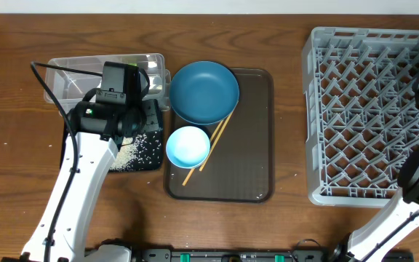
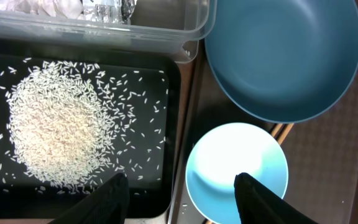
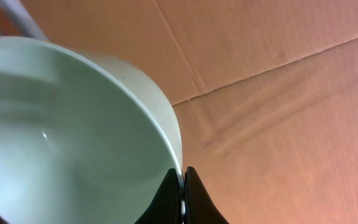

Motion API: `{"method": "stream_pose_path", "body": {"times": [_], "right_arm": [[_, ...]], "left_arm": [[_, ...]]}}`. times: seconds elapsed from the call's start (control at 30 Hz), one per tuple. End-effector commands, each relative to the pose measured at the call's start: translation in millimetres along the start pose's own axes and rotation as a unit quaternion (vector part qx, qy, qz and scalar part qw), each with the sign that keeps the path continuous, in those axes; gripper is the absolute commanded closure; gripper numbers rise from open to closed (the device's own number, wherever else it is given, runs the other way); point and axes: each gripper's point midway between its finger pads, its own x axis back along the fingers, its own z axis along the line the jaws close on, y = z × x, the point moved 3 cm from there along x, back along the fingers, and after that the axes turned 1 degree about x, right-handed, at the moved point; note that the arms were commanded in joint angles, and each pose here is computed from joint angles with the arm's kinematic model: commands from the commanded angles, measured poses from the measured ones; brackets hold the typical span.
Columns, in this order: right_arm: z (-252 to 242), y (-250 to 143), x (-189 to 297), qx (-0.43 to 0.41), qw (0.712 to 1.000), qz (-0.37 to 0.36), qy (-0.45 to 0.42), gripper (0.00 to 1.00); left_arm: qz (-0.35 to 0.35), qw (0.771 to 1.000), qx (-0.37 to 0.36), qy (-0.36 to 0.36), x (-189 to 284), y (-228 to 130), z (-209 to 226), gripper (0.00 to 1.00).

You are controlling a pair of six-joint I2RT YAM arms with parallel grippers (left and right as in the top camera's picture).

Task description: Sort waste into correct bins and load items into the dishwasher rack

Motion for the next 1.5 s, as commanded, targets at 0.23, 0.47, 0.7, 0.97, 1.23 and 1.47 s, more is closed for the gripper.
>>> {"method": "stream_pose_path", "body": {"times": [0.23,0.47,0.7,0.97,1.23,1.47], "right_arm": [[39.6,21.1,37.9,0.019,0.998,-0.047,0.047,0.96],[57.2,19.5,59.1,0.060,0.994,-0.051,0.069,0.79],[83.1,5.8,84.0,0.023,0.975,-0.043,0.218,0.73],[60.9,22.0,147.2,-0.050,0.910,-0.074,0.406,0.61],[32.1,47.4,253.8,-0.078,0.807,-0.160,0.563,0.57],[53.1,27.1,332.2,-0.041,0.747,-0.139,0.649,0.58]], "left_arm": [[-0.002,1.000,0.005,0.007,-0.2,0.4,2.4,0.42],[-0.002,1.000,0.005,0.008,-0.2,0.4,2.5,0.42],[-0.002,1.000,0.005,0.008,-0.2,0.4,2.5,0.42],[-0.002,1.000,0.005,0.008,-0.2,0.4,2.5,0.42],[-0.002,1.000,0.005,0.008,-0.2,0.3,2.5,0.42],[-0.002,1.000,0.005,0.008,-0.2,0.3,2.5,0.42]]}}
